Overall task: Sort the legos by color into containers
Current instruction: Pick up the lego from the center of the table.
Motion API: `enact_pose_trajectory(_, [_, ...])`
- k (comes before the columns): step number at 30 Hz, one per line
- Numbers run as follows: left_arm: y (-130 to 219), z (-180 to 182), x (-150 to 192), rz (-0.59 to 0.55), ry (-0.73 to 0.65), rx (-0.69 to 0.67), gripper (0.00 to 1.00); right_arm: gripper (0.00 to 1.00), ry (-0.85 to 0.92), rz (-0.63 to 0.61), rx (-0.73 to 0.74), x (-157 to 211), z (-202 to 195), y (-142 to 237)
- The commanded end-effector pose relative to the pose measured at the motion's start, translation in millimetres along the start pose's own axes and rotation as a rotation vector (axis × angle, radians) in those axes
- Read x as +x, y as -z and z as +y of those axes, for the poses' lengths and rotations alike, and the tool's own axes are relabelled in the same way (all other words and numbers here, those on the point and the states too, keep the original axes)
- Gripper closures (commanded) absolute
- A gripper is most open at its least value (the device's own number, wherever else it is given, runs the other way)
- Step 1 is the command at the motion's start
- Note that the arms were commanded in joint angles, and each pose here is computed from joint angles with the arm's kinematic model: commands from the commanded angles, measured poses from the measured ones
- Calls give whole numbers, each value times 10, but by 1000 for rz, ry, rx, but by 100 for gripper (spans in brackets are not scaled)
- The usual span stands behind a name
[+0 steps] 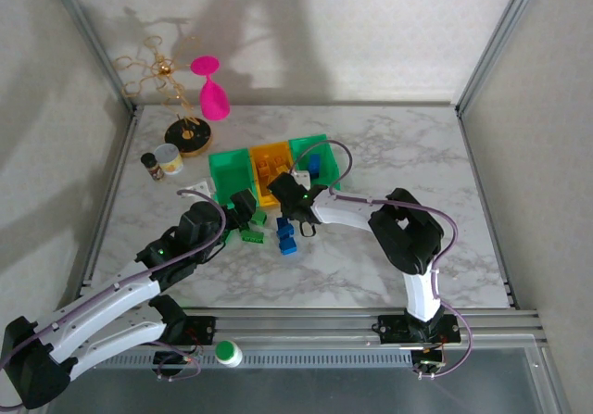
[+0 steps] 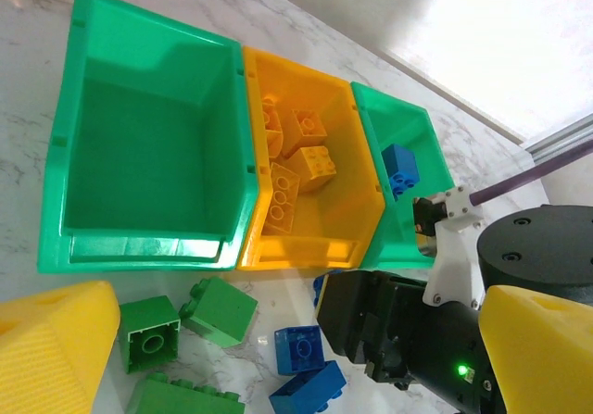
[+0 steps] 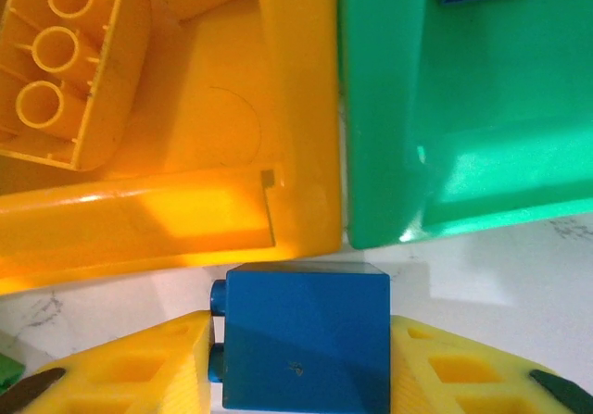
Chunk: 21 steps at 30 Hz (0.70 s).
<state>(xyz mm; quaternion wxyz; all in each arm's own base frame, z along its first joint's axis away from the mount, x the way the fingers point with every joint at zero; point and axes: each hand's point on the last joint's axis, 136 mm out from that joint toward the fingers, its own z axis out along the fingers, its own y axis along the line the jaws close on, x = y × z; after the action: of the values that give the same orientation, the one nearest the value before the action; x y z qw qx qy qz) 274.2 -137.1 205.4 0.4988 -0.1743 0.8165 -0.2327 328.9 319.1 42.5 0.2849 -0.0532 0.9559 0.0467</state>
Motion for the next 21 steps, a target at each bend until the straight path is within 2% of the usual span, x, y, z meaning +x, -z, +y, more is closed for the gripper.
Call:
enact_pose_trajectory(1, [13, -8, -85, -22, 9, -5, 0, 56, -20, -26, 2, -72, -118, 191])
enact_pose_trajectory(11, [36, -151, -254, -55, -14, 12, 0, 57, -48, -112, -29, -387, -315, 624])
enact_pose_trajectory(21, [27, -297, -382, -80, -12, 36, 0, 59, -78, -148, -1, -876, -582, 449])
